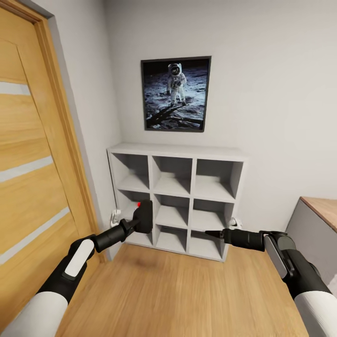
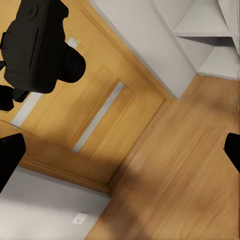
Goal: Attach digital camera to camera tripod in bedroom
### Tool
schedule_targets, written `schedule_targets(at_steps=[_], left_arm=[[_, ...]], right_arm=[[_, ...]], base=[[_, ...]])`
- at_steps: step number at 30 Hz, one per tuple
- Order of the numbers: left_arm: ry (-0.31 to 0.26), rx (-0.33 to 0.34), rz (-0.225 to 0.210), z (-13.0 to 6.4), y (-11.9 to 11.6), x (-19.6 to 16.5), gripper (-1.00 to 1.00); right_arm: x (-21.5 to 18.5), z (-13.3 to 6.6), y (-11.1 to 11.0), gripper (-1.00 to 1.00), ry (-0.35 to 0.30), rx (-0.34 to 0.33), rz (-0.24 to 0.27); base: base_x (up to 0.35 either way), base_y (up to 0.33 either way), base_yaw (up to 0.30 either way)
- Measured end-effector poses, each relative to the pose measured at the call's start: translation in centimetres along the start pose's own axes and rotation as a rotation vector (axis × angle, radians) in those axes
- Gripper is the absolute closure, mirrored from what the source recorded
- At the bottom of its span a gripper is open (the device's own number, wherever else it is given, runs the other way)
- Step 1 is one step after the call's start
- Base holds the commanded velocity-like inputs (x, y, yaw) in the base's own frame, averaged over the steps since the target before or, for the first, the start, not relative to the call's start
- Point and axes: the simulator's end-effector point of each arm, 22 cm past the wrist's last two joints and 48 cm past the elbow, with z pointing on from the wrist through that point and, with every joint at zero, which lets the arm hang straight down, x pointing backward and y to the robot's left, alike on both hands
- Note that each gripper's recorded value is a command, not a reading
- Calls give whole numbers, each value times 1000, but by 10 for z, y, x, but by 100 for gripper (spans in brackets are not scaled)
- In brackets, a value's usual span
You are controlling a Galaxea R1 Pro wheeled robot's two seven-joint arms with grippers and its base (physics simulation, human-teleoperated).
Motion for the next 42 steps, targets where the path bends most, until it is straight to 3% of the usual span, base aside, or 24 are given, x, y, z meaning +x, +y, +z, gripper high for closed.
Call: schedule_targets(at_steps=[12,16,22,24,28,30,35,42], left_arm=[[-2,1,7,-1,-3,-1,100],[0,-16,6,-1,1,0,100],[1,-26,7,0,4,0,100],[0,-46,13,-1,7,-1,100],[-3,-120,21,-2,20,-3,100],[-20,-178,47,-3,22,-11,100],[-32,-209,81,-2,16,-17,100],[-34,-213,89,-2,14,-18,100]], right_arm=[[0,-1,1,-100,3,2,6],[6,-4,-5,-100,32,23,60],[5,-11,-43,-100,15,186,95],[7,-15,-65,-100,17,286,98],[11,-25,-98,-100,22,452,102],[18,-20,-107,-100,31,540,110],[20,-17,-110,-100,35,581,119],[21,-17,-110,-100,35,587,120]], base=[[0,0,-258],[0,0,-259],[0,0,-259],[0,0,-259],[0,0,-259],[0,0,-259],[0,0,-259],[0,0,-258]])
